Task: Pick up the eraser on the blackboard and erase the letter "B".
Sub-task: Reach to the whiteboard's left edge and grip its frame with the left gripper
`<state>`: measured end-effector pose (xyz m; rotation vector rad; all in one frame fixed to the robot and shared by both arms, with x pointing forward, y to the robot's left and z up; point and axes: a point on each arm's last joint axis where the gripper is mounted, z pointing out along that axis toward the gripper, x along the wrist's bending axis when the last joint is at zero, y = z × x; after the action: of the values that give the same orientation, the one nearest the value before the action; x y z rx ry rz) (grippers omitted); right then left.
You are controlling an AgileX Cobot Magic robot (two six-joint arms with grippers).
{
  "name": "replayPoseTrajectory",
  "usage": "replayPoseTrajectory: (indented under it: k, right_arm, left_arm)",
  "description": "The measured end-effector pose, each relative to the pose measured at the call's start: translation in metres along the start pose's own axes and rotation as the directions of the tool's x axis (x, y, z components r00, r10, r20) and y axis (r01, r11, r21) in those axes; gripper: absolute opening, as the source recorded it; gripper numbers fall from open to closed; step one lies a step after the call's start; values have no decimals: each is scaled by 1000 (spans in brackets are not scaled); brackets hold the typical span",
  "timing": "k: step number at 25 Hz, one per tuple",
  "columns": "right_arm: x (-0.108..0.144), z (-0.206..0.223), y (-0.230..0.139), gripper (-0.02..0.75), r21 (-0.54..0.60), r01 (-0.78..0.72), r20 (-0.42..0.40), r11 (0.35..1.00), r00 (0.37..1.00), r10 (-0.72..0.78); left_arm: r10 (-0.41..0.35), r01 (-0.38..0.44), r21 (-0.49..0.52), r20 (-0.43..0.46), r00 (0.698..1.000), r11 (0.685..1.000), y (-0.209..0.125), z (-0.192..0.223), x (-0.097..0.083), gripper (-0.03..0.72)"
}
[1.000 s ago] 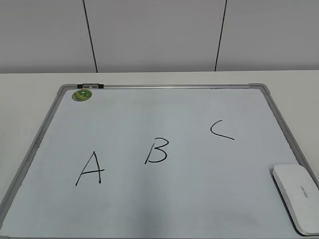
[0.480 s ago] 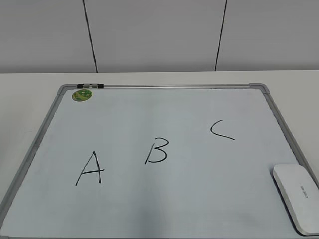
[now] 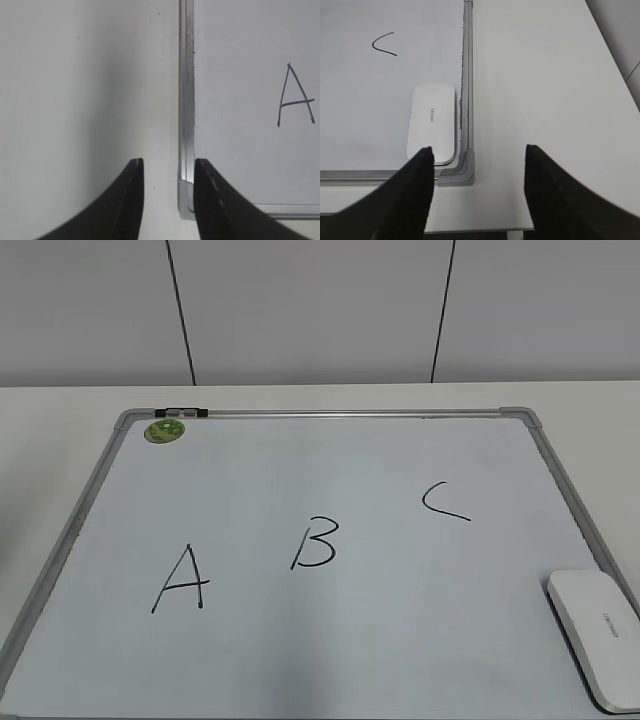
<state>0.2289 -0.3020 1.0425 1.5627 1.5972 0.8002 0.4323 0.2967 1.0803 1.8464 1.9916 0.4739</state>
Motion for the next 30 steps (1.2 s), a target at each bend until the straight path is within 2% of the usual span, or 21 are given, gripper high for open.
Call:
replayPoseTrajectory:
  k: [9,21,30]
  right_arm:
    - [0,0,0,429,-2,0,0,1000,1000,0]
    - [0,0,0,429,-2,0,0,1000,1000,0]
    - [0,0,0,429,-2,0,0,1000,1000,0]
  left_arm:
    - [-19,18,117,10,1000,993,37,42,-6,243]
    - [7,-3,179,-23,1000,984,90,102,-8,244]
    - [39,-25,248,-50,998,968,105,168,-7,244]
